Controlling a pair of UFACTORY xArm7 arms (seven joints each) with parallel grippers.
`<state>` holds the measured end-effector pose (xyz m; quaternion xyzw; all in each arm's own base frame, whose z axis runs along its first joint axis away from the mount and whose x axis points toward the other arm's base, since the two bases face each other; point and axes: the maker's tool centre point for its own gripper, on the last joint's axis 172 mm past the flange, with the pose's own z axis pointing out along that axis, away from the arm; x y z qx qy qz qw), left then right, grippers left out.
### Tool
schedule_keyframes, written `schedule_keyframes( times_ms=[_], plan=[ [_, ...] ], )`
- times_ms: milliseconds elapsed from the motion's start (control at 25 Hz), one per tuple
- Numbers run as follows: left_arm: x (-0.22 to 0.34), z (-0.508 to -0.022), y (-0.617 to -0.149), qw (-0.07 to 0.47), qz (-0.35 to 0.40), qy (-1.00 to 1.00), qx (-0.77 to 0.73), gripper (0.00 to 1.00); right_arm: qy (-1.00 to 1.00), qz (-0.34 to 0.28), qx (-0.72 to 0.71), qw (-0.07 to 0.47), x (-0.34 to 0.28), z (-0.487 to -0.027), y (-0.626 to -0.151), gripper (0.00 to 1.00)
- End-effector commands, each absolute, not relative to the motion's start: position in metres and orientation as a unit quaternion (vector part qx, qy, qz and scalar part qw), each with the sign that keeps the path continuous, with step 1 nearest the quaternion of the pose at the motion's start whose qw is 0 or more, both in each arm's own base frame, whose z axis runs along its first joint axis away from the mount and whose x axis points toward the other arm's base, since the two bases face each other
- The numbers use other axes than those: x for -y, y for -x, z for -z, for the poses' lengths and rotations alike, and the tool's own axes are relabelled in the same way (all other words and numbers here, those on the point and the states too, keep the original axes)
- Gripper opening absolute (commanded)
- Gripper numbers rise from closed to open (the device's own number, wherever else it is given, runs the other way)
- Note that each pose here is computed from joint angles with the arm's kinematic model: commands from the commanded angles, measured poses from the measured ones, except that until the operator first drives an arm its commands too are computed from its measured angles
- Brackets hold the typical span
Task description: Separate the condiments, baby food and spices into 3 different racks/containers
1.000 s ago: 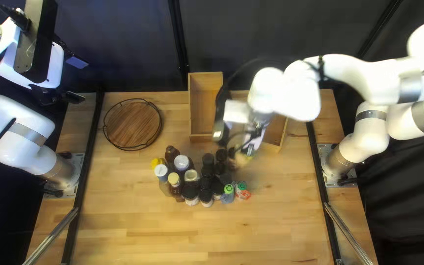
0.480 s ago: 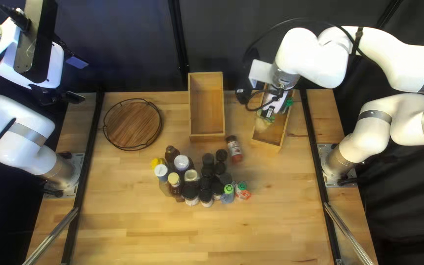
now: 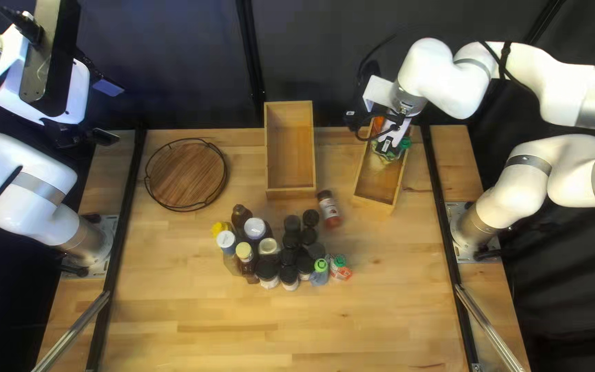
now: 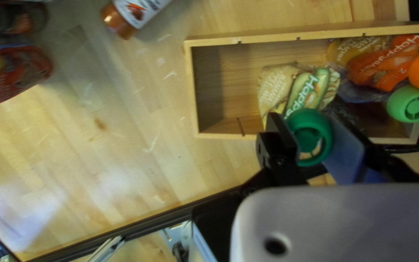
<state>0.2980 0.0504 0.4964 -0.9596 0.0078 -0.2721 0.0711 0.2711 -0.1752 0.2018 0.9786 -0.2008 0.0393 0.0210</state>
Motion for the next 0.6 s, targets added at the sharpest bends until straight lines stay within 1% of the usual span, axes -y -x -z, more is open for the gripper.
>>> schedule_keyframes(
  times_ms=[40,200,560,600],
  plan=[
    [-0.05,-0.496,-0.298,0.071,0.272,0.96,-0.008,1.0,-0.977,-0.036,0.207,0.024,0.191,-0.183,-0.268,0.0],
    [-0.05,-0.496,-0.298,0.071,0.272,0.96,-0.008,1.0,-0.975,-0.036,0.215,0.04,0.203,-0.169,-0.271,0.0],
    [-0.05,-0.496,-0.298,0.071,0.272,0.96,-0.008,1.0,-0.974,-0.038,0.219,0.046,0.207,-0.165,-0.272,0.0],
    [-0.05,-0.496,-0.298,0.071,0.272,0.96,-0.008,1.0,-0.974,-0.038,0.219,0.046,0.206,-0.165,-0.272,0.53]
  ],
)
